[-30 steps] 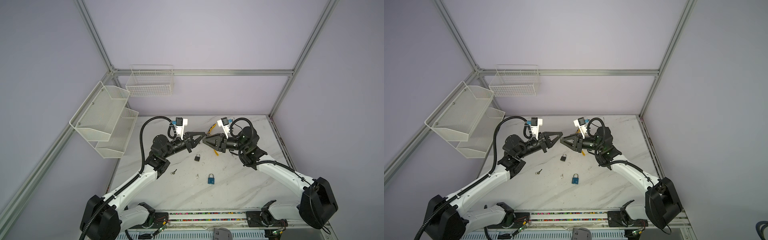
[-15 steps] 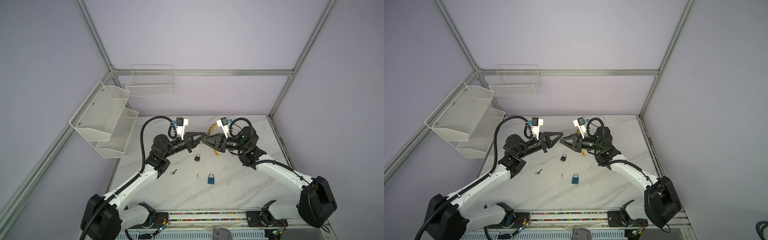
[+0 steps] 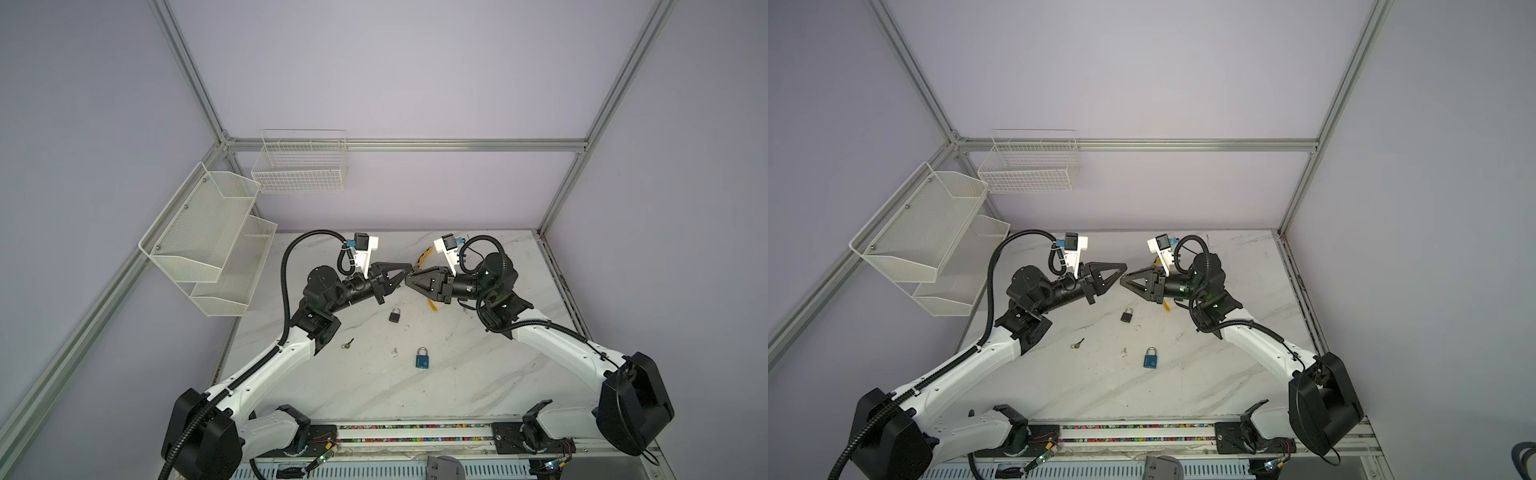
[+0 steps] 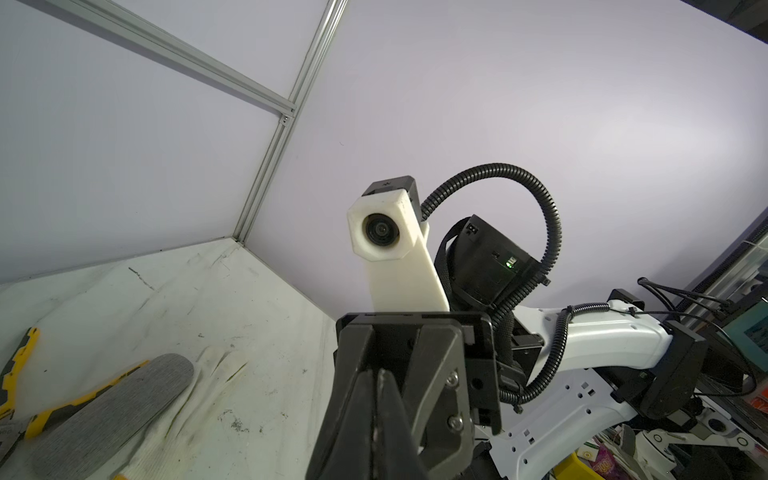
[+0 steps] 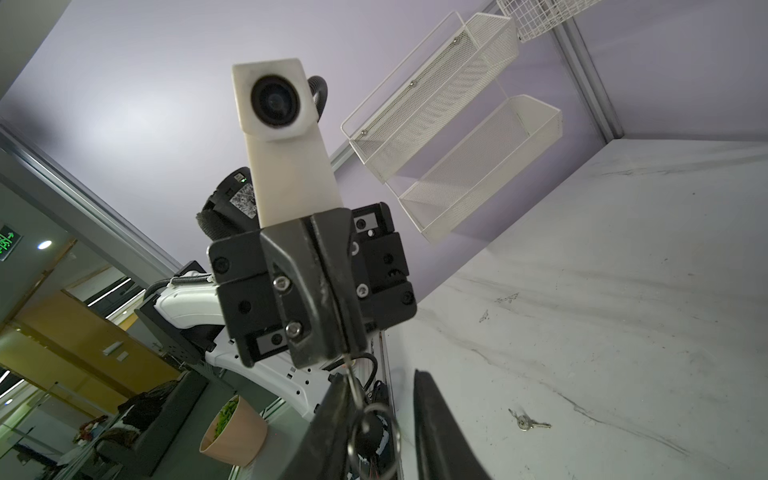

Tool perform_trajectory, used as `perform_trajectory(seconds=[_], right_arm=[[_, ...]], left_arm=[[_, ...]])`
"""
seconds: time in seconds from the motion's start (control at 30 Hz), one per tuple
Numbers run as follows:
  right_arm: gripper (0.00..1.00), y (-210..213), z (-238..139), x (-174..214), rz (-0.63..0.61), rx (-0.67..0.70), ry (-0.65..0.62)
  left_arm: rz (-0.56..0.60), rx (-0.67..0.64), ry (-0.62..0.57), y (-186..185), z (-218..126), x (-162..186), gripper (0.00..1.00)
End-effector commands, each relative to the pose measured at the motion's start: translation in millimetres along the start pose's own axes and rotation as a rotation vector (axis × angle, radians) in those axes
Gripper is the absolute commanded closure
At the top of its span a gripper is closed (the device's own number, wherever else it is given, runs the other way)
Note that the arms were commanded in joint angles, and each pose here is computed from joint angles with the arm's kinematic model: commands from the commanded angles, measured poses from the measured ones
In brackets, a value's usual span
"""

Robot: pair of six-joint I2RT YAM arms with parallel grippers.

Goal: Unlock with the key

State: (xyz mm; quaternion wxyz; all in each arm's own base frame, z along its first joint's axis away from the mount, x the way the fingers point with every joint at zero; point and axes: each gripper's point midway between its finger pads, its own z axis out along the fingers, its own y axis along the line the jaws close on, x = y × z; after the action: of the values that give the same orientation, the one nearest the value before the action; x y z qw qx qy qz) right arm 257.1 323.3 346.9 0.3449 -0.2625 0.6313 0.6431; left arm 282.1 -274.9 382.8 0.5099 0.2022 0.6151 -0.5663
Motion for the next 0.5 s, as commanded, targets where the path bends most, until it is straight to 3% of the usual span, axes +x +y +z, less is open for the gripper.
perform_trajectory(seconds=[0.0,0.13,0.27,0.47], right_arm=[[0.70,21.1,-4.9,-21.4,-0.077,-0.010,-0.043],[0.70,17.0,-3.2,-20.9,-0.087,0.007,-0.029],[0.61,20.6,-4.8,-25.0,-0.106,0.015,-0.040],[0.66,13.7,-3.7,-22.5,-0.113,0.041,-0.026]], left_arm=[[0.112,0.070,-0.078,-33.3,-0.2,-43.3,1.00],[0.112,0.068,-0.077,-32.6,0.6,-43.3,1.00],[0.108,0.064,-0.073,-30.7,1.2,-41.5,1.00],[0.110,0.057,-0.071,-29.4,1.7,-42.2,1.00]])
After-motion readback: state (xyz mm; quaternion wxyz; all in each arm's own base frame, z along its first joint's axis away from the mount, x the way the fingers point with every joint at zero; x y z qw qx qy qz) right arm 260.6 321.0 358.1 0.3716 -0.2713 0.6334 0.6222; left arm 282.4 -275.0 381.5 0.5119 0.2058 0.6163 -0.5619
